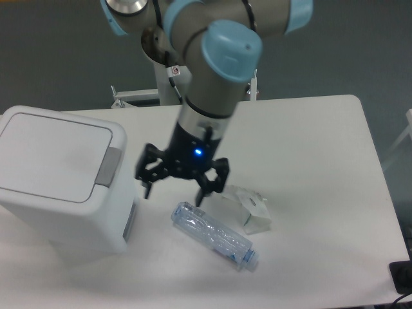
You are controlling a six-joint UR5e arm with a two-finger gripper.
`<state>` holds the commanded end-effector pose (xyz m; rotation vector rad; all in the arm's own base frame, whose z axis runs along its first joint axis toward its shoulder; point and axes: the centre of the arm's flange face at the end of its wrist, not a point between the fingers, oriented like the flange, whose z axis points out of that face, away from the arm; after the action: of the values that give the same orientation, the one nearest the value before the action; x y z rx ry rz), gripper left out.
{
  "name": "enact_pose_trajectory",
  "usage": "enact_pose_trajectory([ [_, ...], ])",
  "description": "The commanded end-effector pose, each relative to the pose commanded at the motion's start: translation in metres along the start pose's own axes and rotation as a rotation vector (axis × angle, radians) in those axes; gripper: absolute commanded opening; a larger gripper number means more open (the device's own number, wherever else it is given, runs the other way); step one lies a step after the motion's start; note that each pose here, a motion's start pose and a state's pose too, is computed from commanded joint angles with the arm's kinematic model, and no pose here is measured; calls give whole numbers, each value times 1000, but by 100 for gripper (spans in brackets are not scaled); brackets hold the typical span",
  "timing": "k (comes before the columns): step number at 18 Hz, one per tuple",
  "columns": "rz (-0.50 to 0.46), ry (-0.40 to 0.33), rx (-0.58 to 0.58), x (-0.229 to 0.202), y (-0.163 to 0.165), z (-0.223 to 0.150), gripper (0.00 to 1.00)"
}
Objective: Open the trash can
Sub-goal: 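Move the gripper over the table to the trash can's grey lid edge, then push the trash can lid up and open with the gripper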
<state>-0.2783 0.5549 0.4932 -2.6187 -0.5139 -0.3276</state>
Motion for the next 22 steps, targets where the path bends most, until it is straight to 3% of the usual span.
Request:
enact_pose_trajectory([
  [6, 22, 7, -32, 14, 20, 17, 100],
  [22, 31, 7, -30, 20, 19, 19, 100],
])
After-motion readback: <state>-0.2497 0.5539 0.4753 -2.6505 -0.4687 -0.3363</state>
